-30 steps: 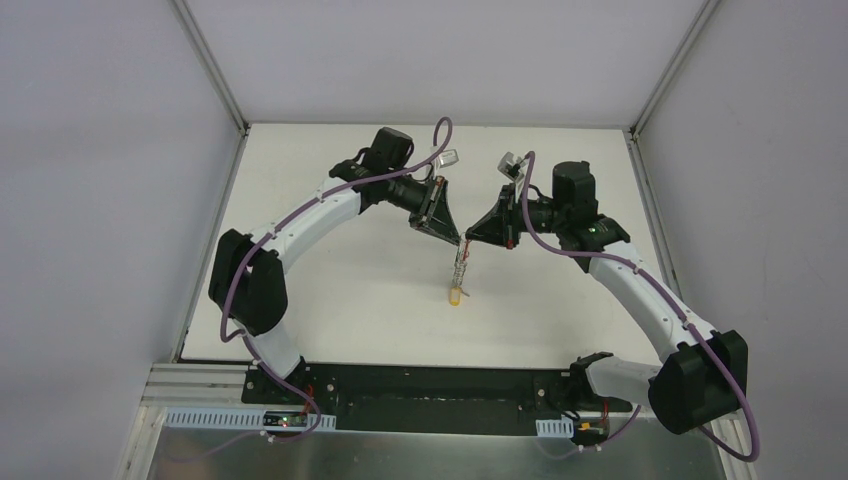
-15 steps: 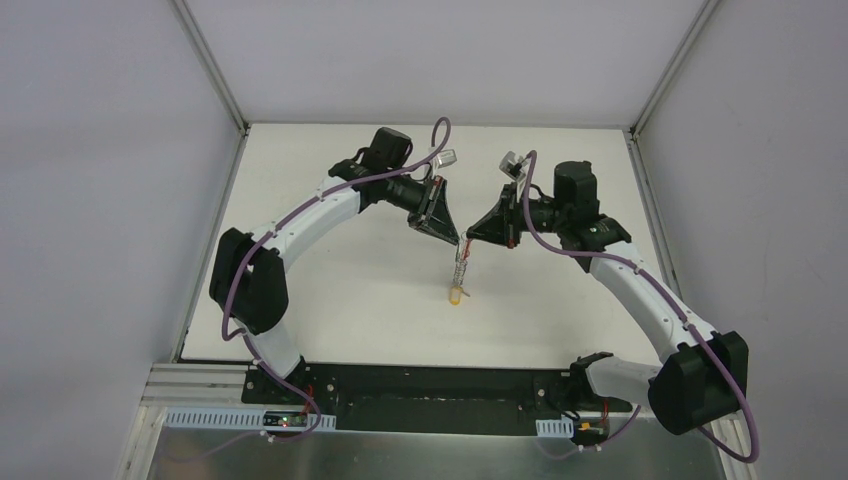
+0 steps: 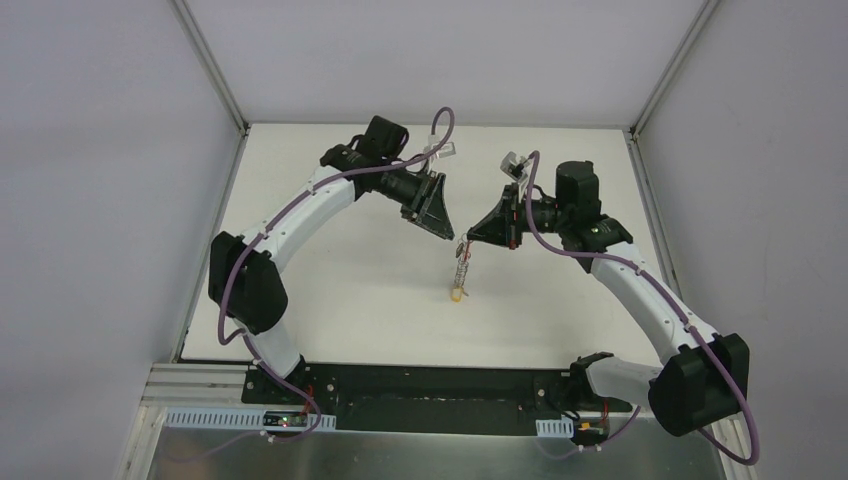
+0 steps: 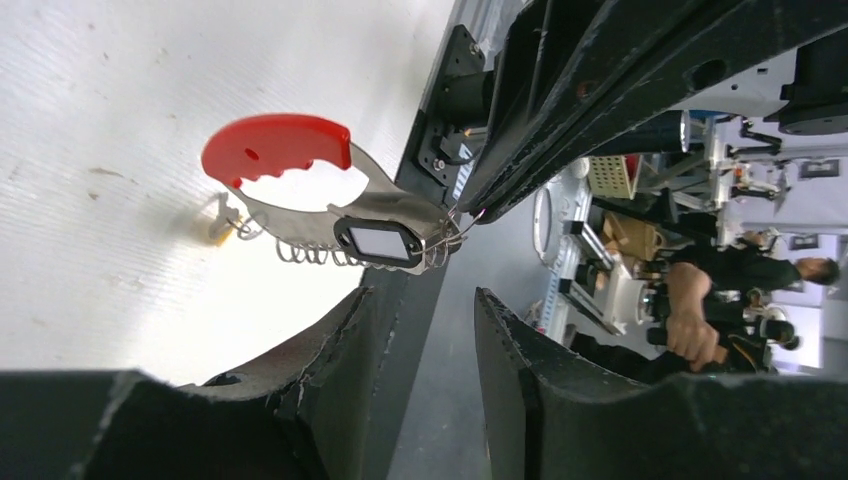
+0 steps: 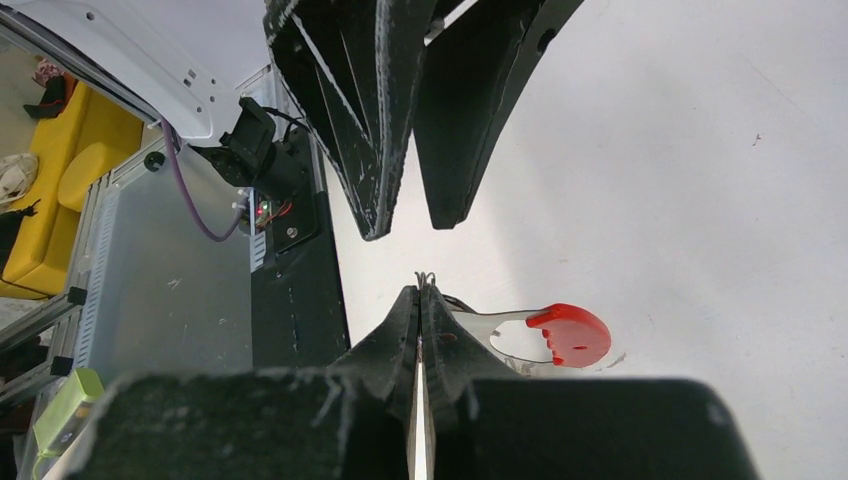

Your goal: Put the keys on the keyring

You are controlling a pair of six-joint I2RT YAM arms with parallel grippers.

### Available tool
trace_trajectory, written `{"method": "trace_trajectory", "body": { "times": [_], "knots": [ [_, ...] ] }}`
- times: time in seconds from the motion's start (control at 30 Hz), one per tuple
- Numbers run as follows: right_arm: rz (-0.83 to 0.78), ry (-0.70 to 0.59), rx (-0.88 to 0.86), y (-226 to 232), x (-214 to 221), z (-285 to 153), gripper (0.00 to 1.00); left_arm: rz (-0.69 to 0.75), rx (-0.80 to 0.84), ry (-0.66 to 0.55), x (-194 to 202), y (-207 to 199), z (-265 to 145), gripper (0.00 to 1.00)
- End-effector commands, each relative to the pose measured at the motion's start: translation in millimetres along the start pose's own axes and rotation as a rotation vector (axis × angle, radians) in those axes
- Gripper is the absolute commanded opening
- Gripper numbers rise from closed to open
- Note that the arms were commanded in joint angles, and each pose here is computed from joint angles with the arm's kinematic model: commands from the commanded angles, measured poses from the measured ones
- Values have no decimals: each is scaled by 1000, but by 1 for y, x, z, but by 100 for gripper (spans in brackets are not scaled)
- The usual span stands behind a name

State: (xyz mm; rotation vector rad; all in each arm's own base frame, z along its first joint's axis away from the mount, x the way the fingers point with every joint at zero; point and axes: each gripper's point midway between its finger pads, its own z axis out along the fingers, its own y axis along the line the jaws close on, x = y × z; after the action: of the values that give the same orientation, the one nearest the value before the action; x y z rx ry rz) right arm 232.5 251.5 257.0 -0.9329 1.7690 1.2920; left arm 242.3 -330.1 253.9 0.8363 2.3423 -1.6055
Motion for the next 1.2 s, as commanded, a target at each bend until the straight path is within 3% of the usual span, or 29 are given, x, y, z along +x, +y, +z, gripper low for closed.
{"method": "trace_trajectory", "body": {
  "times": [0.0,0.3,0.93,1.17],
  "knots": [
    [-79,-36,-77,20,-13,-6,0,243,-35,-41,-10,-23,-24,42],
    [-5,-70,-142,26,-19,-3,0,534,-33,-40,-5,-32,-26,44],
    [115,-149,-177,20,-31,7,0,496,-26,-134,-15,-29,-8,41],
    [115,-148,-175,19,-29,7,0,465,6,-116,-9,-34,-3,31]
  ]
}}
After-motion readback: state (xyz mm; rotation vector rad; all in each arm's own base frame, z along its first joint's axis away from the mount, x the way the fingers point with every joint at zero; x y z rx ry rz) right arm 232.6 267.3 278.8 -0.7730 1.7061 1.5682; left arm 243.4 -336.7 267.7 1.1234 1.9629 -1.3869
